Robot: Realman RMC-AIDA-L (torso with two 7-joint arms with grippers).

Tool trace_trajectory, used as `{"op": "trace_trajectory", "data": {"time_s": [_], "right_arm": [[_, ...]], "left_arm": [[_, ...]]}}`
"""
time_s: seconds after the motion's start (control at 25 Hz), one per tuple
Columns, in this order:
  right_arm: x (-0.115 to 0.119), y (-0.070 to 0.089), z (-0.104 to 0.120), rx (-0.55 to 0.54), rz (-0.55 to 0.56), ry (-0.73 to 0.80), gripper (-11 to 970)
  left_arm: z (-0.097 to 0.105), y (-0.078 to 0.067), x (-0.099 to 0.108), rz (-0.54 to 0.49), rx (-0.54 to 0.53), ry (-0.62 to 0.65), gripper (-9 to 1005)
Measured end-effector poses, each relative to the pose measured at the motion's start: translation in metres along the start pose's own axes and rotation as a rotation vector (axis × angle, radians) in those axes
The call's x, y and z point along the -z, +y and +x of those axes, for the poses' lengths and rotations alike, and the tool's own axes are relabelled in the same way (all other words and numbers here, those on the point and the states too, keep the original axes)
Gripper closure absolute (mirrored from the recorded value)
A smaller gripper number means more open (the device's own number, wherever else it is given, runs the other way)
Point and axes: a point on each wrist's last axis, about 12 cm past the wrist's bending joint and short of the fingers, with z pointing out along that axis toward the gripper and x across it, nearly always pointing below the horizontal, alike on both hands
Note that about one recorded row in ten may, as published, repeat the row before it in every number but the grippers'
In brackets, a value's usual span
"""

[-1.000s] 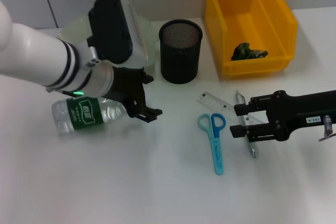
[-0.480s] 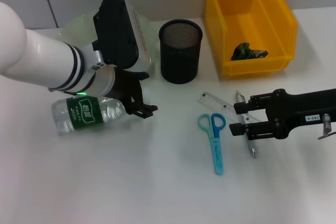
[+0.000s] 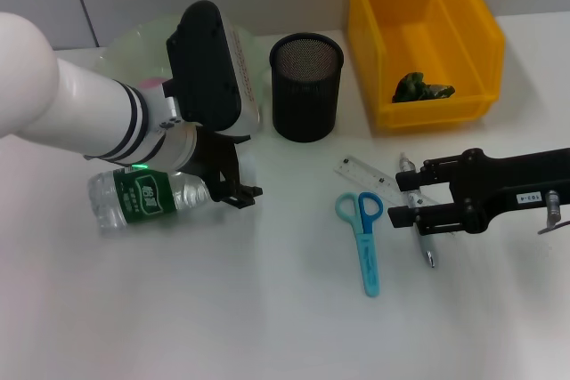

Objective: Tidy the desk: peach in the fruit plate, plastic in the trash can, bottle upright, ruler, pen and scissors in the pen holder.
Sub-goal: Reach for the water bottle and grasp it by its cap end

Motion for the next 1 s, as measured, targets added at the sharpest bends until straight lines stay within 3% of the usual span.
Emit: {"op": "trace_trajectory", "data": {"time_s": [0.4,1.0], "right_arm": [[-0.0014,0.0002,-0.0007,-0.002,-0.001,-0.004,327],[-0.0018,-0.0001,-0.0016,-0.01,0.0,-0.006,327]], "left_arm": [[0.0045,0.0016,-0.0046,-0.008,-0.022,0.037,237],[0.0073,0.0001,-0.0063,-0.007,-0.044,0.061,360]]}}
